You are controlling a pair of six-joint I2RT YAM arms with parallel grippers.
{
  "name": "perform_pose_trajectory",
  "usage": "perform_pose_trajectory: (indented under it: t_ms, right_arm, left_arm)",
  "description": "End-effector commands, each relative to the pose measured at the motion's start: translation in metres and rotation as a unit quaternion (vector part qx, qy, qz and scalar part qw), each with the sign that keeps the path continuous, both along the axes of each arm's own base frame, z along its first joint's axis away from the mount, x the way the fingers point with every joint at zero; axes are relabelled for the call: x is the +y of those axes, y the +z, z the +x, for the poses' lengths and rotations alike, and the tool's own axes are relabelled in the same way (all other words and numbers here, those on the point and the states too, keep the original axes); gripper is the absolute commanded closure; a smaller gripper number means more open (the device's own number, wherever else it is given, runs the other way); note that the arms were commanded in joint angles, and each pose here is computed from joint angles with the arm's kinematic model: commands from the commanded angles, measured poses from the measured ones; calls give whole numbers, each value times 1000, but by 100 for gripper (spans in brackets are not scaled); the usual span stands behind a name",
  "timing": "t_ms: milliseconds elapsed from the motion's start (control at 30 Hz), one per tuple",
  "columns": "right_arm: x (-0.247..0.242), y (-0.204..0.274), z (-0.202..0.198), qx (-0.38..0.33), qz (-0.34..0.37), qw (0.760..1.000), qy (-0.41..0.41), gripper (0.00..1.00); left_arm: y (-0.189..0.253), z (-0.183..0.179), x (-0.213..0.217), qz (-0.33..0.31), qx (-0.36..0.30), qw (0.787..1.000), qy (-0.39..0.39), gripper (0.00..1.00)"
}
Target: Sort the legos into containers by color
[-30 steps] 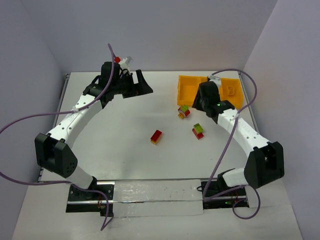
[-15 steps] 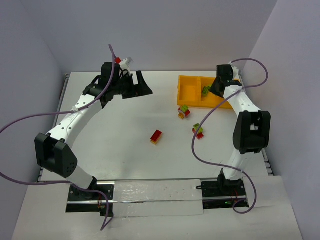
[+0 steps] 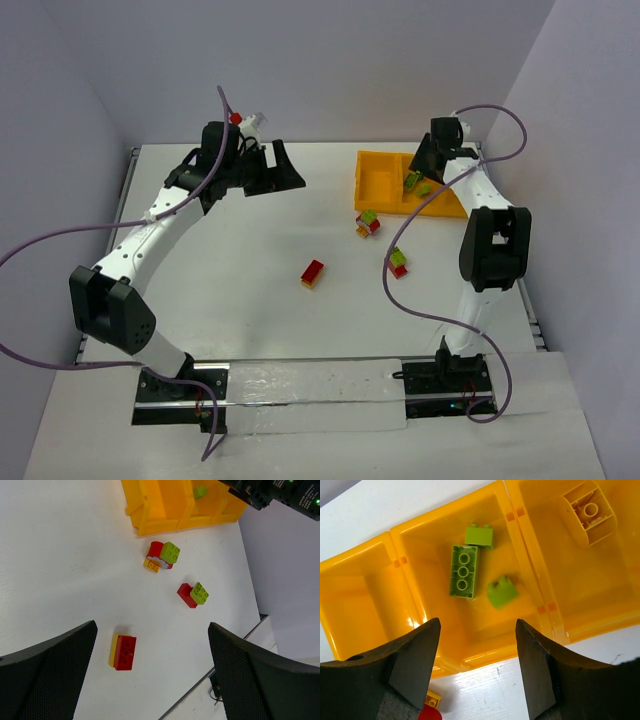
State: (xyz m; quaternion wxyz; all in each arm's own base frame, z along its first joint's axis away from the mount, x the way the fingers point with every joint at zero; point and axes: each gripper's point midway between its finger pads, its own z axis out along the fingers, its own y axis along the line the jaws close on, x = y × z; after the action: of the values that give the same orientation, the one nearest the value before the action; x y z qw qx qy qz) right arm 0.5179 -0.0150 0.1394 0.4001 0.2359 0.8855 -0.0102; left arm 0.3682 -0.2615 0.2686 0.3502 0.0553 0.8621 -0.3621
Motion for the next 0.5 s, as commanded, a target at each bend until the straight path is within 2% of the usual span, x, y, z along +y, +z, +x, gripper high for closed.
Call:
perform_pose_trajectory:
  t_ms: [0, 100, 233, 367, 467]
  right_arm:
    - [6, 44, -17, -41, 13, 999, 15, 31]
    - [27, 38, -47, -39, 24, 998, 47, 32]
    - [89, 49, -99, -58, 22, 985, 161, 30]
    - [116, 4, -167, 13, 16, 977, 211, 25]
    - [118, -11, -196, 31, 24, 976, 212, 23]
  left_arm:
    - [16, 4, -2, -13, -23, 1000, -6, 1]
    - [13, 6, -4, -14, -20, 1000, -6, 1]
    - [10, 9, -7, -22, -14, 1000, -6, 1]
    - [18, 11, -13, -39, -19, 999, -17, 1]
    - [16, 12, -15, -38, -18, 999, -20, 1]
